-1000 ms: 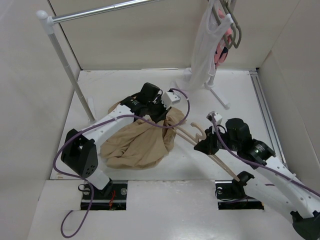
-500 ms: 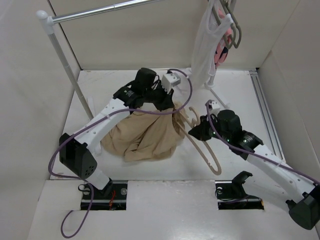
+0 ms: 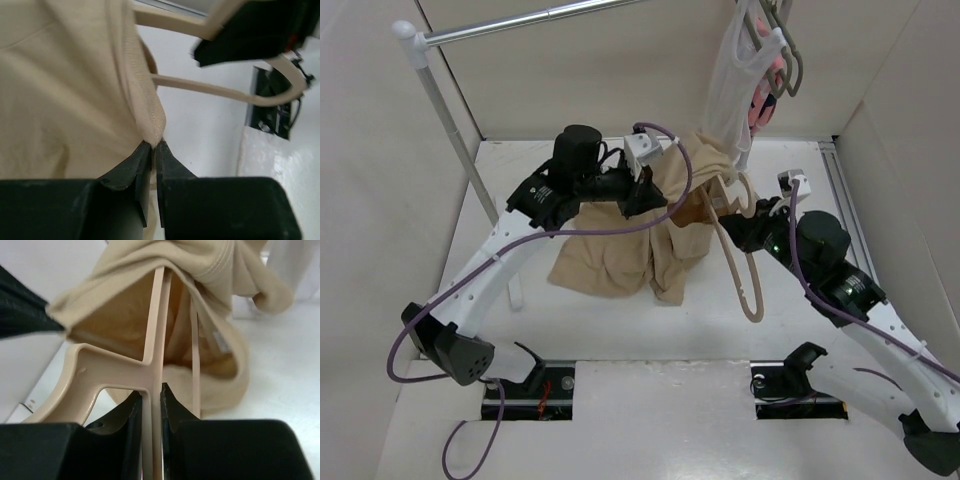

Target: Place the t-shirt on the hanger

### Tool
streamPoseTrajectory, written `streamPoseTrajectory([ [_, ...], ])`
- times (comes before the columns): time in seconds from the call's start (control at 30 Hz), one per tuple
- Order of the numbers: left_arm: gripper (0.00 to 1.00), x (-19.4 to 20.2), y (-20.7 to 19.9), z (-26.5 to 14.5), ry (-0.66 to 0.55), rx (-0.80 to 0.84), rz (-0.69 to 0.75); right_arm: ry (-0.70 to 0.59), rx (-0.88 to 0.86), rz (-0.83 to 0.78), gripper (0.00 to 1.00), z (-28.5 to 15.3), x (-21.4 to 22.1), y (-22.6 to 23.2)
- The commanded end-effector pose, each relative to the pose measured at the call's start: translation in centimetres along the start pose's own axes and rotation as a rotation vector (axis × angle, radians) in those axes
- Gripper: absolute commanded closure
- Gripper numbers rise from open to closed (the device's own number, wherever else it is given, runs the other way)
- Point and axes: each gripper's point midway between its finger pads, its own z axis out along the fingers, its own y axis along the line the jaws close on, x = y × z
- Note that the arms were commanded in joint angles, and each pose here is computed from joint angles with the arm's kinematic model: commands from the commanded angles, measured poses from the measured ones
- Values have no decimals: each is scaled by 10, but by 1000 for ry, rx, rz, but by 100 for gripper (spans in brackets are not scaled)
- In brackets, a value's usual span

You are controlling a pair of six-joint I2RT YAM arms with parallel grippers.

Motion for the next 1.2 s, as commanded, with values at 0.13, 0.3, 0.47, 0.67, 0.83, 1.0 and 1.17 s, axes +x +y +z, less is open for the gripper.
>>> streamPoseTrajectory([
  [0.13, 100, 37, -118, -9, 88, 446, 307, -171, -165, -297, 100, -10, -90, 51],
  [0.3, 54, 40, -129, -20, 76, 496, 380, -138, -309, -400, 100, -17, -85, 74],
  [0.47, 46, -47, -93, -55, -210, 181, 506, -84, -349, -411, 100, -30, -63, 70],
  [0.67, 27, -99, -10, -91, -357, -400, 569, 24, -430, -415, 100, -37, -25, 69],
  [0.83, 21, -57, 55, -78, -182, -550, 431, 81, -486, -436, 100, -53, -10, 72],
  [1.0, 21, -19, 83, -58, -95, -502, 340, 118, -512, -439, 100, -64, -4, 74],
  [1.17, 24, -2, 66, -45, -70, -326, 283, 126, -514, -437, 100, -70, 0, 72],
])
